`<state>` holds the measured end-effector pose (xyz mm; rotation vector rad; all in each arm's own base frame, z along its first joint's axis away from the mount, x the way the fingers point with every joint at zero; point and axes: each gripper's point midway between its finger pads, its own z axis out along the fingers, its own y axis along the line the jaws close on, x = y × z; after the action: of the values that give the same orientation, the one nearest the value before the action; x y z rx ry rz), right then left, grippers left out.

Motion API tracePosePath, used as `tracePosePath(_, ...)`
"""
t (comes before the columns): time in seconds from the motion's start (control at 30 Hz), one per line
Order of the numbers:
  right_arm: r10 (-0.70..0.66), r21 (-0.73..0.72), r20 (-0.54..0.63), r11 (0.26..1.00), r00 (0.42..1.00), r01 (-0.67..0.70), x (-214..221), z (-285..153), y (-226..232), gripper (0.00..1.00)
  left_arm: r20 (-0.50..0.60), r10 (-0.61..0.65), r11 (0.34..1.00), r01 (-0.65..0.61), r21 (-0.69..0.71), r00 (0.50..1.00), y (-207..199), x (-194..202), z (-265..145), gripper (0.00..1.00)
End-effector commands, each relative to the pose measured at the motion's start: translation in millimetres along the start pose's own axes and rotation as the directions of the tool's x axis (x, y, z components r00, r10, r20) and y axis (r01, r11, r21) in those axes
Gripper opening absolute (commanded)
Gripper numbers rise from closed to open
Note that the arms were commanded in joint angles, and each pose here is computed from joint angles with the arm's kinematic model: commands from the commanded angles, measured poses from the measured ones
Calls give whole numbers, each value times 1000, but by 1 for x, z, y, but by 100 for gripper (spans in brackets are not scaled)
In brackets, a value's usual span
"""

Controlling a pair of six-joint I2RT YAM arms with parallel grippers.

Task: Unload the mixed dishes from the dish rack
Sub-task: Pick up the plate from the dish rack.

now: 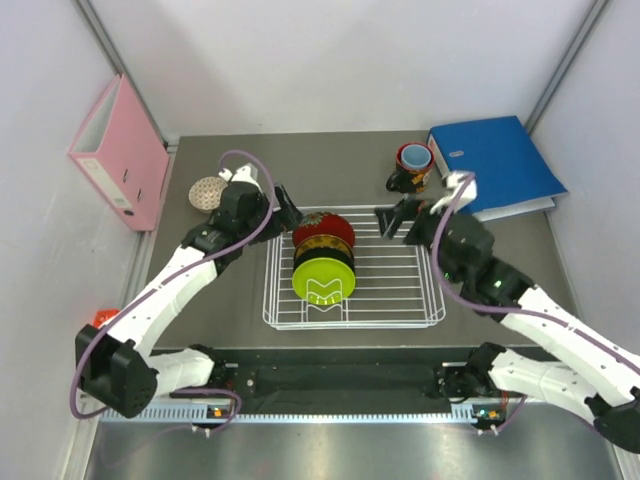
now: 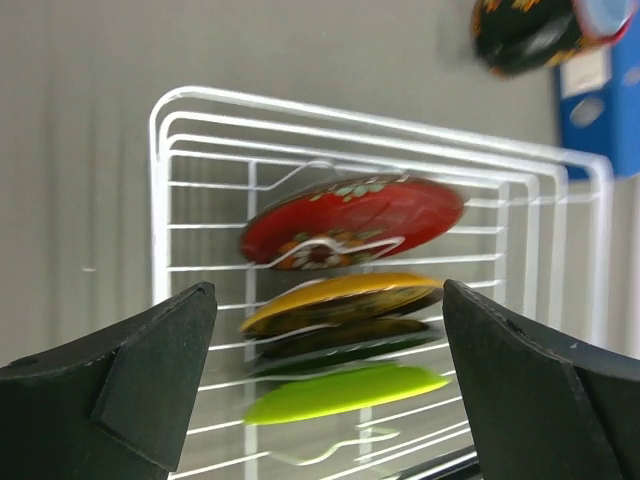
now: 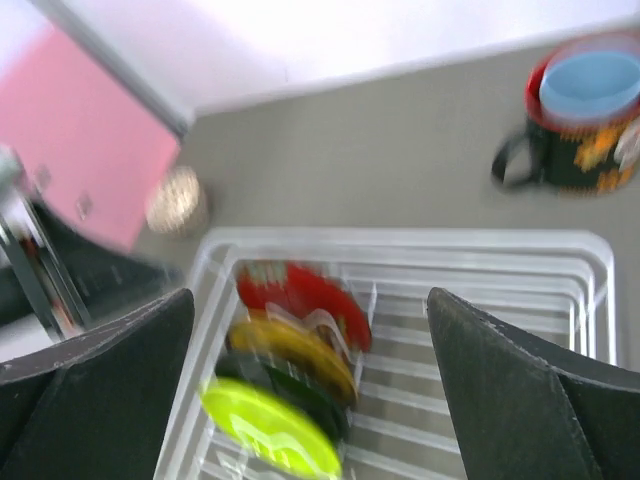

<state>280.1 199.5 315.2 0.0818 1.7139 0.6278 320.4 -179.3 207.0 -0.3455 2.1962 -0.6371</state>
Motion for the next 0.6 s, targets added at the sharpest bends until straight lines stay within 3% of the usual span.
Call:
tracePosePath(0.0, -46, 19, -33, 999, 998, 47, 47, -13, -10, 100, -74, 217, 976, -217, 15, 973, 10, 18, -9, 99)
tracePosePath(0.07, -48, 19, -39, 999, 998, 48, 57, -21, -18, 100, -63, 311, 943, -300, 143, 948, -4, 28, -23, 99)
tracePosePath(0.13, -46, 26, -30, 999, 999, 47, 60, -26, -24, 100, -13, 360, 920, -352, 175, 933, -11, 24, -35, 99)
tracePosePath(0.33, -40, -3, -8, 999, 999, 39, 51, -24, -15, 100, 155, 452, 883, -465, 61, 878, -15, -26, -40, 99)
tracePosePath(0.4, -45, -9, -12, 999, 999, 45, 51, -22, -13, 99, 198, 511, 852, -524, 17, 837, -14, -39, -36, 99)
tracePosePath(0.43, -48, -11, -16, 999, 999, 48, 53, -22, -13, 100, 237, 566, 814, -580, -10, 790, -16, -49, -29, 98)
tracePosePath(0.53, -54, -12, -17, 998, 998, 54, 56, -20, -14, 100, 213, 643, 754, -657, -12, 735, -14, -44, -6, 96)
tracePosePath(0.57, -57, -15, -21, 998, 998, 57, 57, -20, -13, 100, 209, 684, 715, -699, -1, 699, -14, -42, -1, 88)
